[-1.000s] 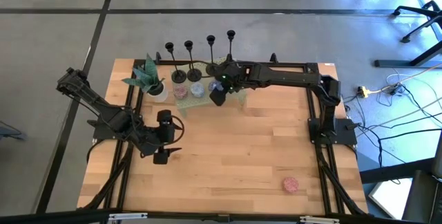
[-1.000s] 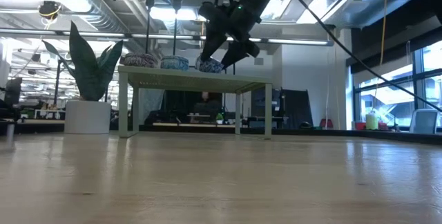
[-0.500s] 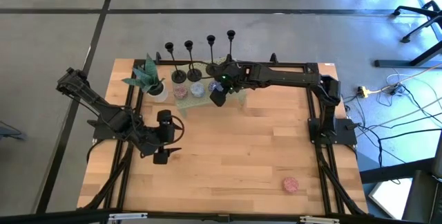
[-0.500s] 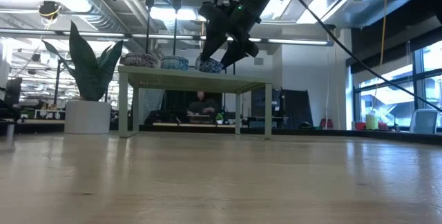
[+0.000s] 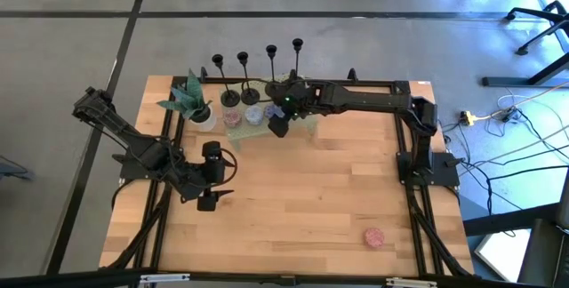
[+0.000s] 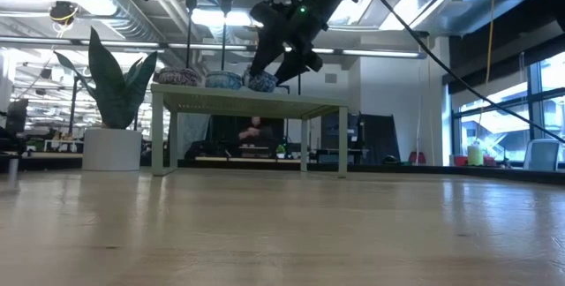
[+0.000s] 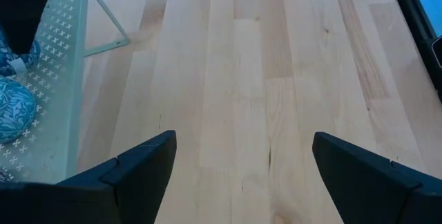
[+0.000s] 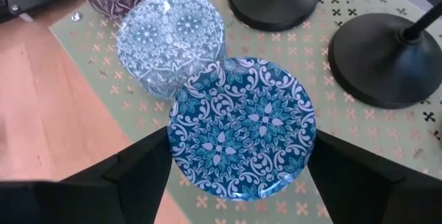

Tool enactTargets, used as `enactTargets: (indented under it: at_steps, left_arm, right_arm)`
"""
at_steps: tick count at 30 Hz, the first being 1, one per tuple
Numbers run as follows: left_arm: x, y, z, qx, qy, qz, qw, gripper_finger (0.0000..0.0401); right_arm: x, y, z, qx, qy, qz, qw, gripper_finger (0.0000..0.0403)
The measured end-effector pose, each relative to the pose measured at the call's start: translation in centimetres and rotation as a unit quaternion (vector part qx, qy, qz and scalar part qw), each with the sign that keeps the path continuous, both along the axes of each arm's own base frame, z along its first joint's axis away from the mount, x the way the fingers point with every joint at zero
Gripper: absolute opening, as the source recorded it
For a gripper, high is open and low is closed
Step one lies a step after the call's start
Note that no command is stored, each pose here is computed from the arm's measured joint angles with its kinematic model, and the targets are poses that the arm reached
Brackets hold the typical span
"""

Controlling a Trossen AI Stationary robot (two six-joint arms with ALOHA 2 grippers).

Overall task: Pick & Place candle stick holders
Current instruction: Put the blue scented candle on the shelf

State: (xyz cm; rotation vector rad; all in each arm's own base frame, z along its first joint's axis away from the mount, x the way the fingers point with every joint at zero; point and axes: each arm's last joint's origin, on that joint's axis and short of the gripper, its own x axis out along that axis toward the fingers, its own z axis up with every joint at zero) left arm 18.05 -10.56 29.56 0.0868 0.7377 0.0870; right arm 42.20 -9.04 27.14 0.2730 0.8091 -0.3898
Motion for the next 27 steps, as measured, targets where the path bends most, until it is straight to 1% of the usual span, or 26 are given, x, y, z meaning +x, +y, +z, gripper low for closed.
enactTargets:
  at_steps: [6, 11, 16, 27]
  left_arm:
    - [-0.01, 0.00, 0.00, 0.000, 0.001, 0.000, 1.000, 0.0338]
    - [-0.02, 0.02, -0.02, 0.001, 0.002, 0.000, 1.000, 0.0338]
    - [-0.02, 0.01, -0.01, 0.001, 0.002, 0.000, 1.000, 0.0338]
    - [-0.02, 0.02, -0.02, 0.001, 0.002, 0.000, 1.000, 0.0338]
  right_arm:
    - [-0.03, 0.01, -0.03, 0.003, 0.001, -0.003, 1.000, 0.0316]
    - [-0.06, 0.18, -0.10, 0.017, 0.004, 0.016, 1.000, 0.0316]
    - [-0.05, 0.21, -0.07, 0.010, 0.005, 0.028, 1.000, 0.0316]
    - [0.16, 0.33, 0.16, 0.008, -0.009, 0.029, 0.999, 0.0316]
